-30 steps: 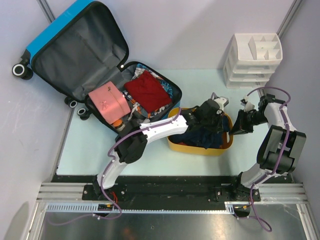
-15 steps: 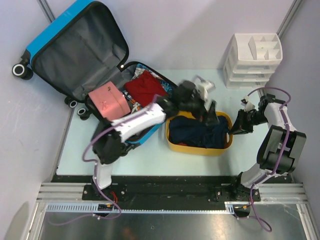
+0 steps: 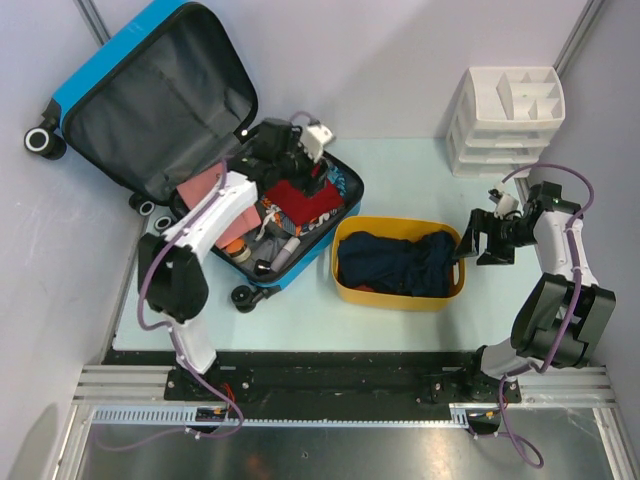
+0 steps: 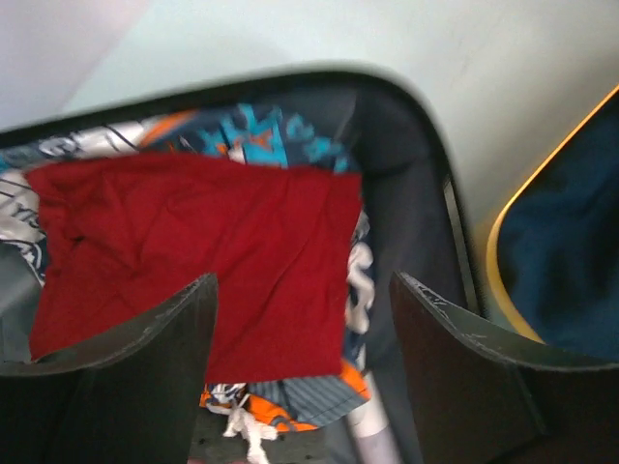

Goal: Open, take out, and arrange the luggage

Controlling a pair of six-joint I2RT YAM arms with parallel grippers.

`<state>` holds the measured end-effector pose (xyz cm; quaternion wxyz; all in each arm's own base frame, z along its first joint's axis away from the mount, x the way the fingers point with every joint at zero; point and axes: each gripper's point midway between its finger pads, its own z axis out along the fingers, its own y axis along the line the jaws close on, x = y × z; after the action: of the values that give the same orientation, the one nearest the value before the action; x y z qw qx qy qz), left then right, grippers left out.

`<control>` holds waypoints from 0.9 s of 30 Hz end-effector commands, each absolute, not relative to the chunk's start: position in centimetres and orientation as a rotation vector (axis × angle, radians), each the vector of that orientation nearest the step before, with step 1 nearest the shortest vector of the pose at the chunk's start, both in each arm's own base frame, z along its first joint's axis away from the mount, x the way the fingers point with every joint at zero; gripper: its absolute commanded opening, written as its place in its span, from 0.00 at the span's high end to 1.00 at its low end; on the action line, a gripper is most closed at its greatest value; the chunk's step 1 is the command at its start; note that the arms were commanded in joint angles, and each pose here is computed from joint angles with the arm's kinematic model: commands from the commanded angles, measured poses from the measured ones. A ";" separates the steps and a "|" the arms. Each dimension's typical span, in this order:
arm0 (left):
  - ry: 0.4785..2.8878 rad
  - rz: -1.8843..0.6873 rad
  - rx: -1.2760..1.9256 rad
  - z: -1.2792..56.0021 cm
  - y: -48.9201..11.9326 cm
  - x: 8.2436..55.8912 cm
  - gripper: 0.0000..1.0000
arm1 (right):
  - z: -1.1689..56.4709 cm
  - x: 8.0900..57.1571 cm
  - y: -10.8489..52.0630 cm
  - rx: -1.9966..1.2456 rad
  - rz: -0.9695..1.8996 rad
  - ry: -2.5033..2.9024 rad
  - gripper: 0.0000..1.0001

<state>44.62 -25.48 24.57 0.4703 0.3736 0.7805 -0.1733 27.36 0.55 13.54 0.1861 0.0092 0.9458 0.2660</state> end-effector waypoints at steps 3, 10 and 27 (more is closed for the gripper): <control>1.886 -0.049 1.431 15.5 -23.6 46.4 0.27 | 14.4 27.7 -0.5 -0.004 0.651 2.644 0.13; 1.872 -0.030 1.508 12.6 -24.9 48.6 0.32 | 14.4 27.9 -0.4 0.028 0.660 2.644 0.15; 1.897 -0.101 1.573 8.9 -26.3 48.0 0.43 | 13.5 28.0 -0.8 0.070 0.636 2.682 0.15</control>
<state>47.08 -25.28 7.88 0.3112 0.6004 0.7362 -0.0257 27.30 -0.46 13.05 0.1804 0.0203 0.9549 0.2351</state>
